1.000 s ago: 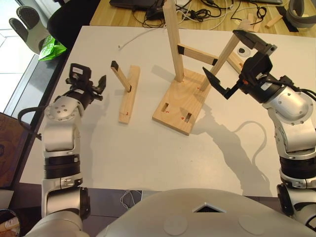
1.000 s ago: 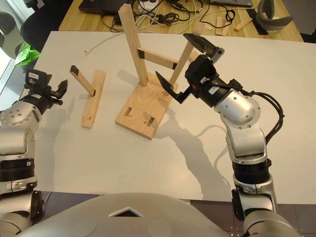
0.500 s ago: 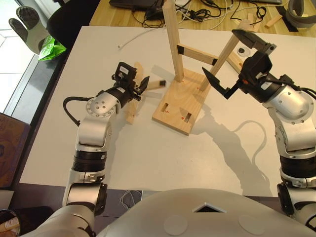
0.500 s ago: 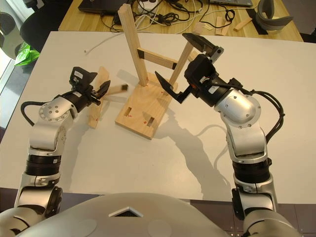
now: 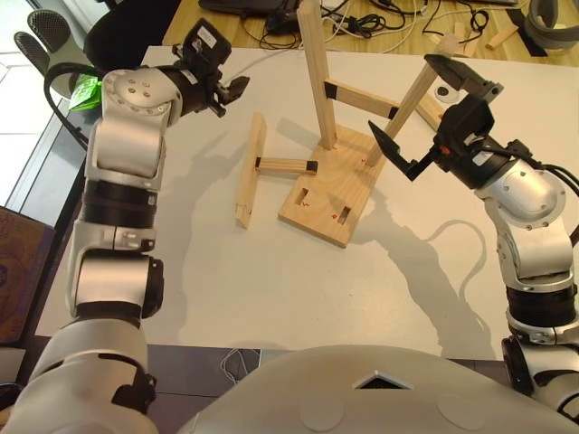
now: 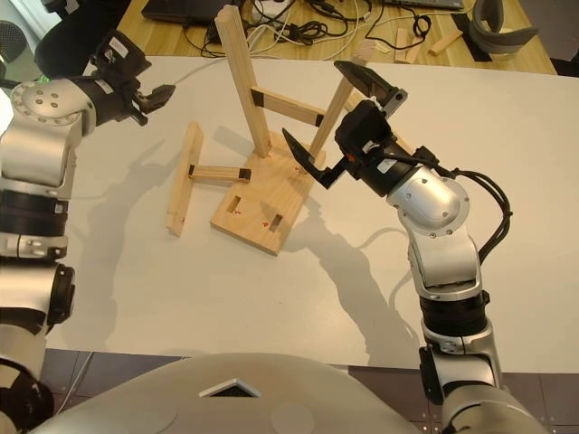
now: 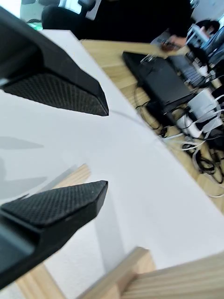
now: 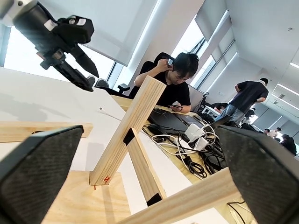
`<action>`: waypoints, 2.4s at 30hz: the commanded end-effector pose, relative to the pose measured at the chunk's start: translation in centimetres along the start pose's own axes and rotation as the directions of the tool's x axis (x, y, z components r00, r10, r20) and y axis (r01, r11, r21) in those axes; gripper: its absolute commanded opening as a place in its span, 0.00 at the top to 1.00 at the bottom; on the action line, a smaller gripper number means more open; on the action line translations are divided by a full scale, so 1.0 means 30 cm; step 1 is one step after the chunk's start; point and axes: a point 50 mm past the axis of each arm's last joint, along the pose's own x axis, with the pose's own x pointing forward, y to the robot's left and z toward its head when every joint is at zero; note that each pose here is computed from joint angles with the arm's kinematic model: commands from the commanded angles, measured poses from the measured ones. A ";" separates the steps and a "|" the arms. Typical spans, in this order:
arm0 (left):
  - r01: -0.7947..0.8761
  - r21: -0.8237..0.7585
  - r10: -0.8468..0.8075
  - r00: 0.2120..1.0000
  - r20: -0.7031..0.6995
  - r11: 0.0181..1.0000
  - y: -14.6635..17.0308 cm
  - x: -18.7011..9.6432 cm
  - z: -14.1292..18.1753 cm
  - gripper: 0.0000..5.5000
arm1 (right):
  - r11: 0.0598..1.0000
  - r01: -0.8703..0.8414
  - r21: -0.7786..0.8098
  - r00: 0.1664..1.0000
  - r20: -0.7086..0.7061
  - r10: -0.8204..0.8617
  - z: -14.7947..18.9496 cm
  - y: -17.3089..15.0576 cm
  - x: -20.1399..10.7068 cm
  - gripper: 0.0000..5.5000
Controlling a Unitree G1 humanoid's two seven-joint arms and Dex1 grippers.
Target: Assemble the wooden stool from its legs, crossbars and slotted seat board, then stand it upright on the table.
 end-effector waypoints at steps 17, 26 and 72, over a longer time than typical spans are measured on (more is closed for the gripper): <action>0.168 -0.161 -0.212 0.924 -0.318 0.973 -0.017 0.122 -0.084 0.53 | 0.999 0.043 0.015 0.999 -0.033 -0.042 -0.022 0.122 -0.037 0.02; 0.156 -0.253 -0.222 0.941 -0.256 0.955 -0.036 0.143 -0.027 0.53 | 1.000 0.027 -0.003 0.998 -0.050 -0.027 -0.014 0.139 -0.051 0.02; 0.202 -0.356 -0.330 0.877 -0.348 0.912 -0.067 0.108 -0.184 0.81 | 1.000 0.017 -0.011 0.997 -0.071 -0.018 -0.012 0.142 -0.068 0.02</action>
